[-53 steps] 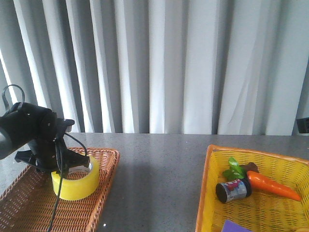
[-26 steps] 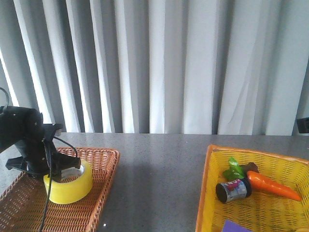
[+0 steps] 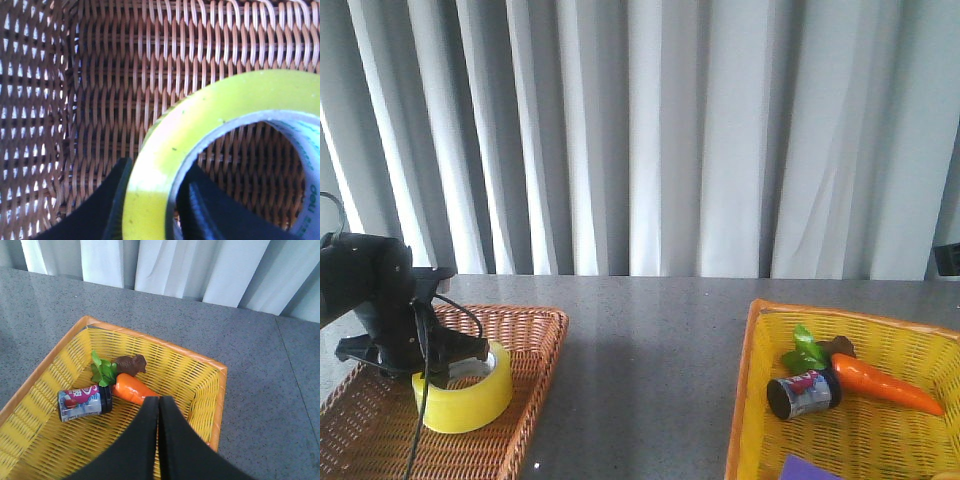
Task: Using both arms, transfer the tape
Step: 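Open the left gripper and raise it out of the basket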
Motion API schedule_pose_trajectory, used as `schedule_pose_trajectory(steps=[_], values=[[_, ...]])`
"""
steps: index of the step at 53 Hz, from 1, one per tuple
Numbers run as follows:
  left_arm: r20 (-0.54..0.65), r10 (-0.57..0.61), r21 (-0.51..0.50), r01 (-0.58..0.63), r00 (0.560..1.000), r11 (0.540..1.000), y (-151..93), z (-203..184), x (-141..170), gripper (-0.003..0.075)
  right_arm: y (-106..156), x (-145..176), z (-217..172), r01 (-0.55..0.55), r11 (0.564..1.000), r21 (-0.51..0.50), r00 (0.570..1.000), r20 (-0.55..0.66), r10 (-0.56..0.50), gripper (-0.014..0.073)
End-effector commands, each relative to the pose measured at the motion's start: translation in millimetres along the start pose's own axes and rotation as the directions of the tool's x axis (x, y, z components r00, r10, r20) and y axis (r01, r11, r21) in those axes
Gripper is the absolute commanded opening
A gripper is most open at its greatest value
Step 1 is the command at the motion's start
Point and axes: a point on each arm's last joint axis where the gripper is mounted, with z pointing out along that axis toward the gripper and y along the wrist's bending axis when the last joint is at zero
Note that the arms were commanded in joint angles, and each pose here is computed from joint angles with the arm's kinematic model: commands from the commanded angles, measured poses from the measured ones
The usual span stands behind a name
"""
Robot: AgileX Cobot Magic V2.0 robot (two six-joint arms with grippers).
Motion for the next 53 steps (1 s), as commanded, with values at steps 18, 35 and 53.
schedule_pose_trajectory(steps=[18, 35, 53], values=[[0.130, -0.009, 0.014, 0.007, 0.991, 1.000, 1.2, -39.3, -10.9, 0.0482, -4.1, -12.6, -13.7, 0.008, 1.000, 0.016, 0.994, 0.106, -0.010, -0.0008], [0.241, 0.012, 0.004, -0.014, 0.971, 1.000, 3.9, -79.0, -15.8, 0.0492, -4.1, -12.6, -13.7, 0.008, 1.000, 0.016, 0.994, 0.106, -0.010, -0.0008], [0.632, -0.112, 0.204, -0.025, 0.767, 0.979, 0.0, -245.5, -12.1, 0.0430, -4.1, -12.6, -13.7, 0.008, 1.000, 0.016, 0.994, 0.106, -0.010, -0.0008]])
